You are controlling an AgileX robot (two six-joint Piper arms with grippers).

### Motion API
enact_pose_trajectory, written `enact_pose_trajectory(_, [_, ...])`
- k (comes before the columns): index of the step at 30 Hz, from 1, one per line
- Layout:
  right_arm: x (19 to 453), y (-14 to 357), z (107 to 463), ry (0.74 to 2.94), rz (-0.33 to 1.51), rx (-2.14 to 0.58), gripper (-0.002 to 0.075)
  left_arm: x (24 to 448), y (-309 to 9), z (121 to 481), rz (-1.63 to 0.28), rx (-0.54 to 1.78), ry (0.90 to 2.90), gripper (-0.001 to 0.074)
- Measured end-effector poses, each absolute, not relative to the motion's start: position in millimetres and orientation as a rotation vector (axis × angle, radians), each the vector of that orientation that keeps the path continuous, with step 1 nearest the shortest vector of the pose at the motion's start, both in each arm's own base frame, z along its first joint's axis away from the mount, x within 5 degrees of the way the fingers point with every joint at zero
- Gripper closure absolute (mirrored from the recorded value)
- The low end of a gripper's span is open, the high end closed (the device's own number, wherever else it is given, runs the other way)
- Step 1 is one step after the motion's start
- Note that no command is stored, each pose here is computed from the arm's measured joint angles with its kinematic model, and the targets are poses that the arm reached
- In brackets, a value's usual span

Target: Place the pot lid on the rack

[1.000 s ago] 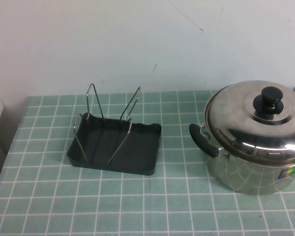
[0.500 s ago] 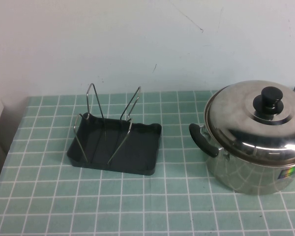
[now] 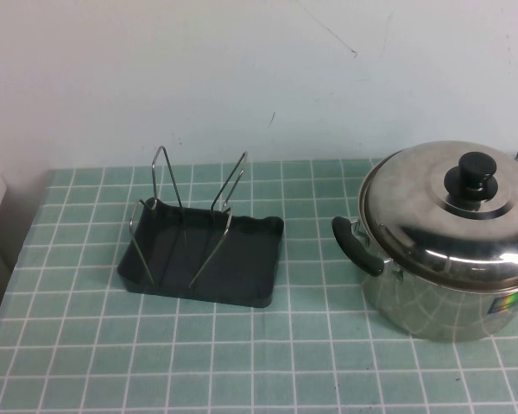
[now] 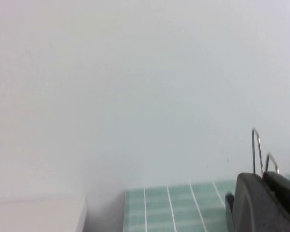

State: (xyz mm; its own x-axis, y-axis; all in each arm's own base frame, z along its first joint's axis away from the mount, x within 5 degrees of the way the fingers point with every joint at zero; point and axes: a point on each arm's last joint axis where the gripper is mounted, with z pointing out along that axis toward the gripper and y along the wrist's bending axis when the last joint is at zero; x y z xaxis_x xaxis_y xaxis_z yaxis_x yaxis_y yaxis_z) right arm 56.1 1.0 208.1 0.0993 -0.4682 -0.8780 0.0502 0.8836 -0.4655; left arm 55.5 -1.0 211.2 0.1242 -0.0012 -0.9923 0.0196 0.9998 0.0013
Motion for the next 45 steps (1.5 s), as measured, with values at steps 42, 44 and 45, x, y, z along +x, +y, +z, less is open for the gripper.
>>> enact_pose_trajectory(42, [164.2,-2.9,330.1,1.630,-0.238,-0.228,0.0729,94.6,-1.8,341.0,-0.134,-0.083,1.360,0.0738])
enact_pose_trajectory(44, [178.1,2.0,332.0,1.544,-0.237,-0.271,0.0729,100.6,-2.0,340.6,-0.149,-0.091,1.324,0.0738])
enact_pose_trajectory(45, [185.4,5.9,331.7,1.505,-0.223,-0.298,0.0729,102.9,-2.4,340.5,-0.150,-0.084,1.301,0.0738])
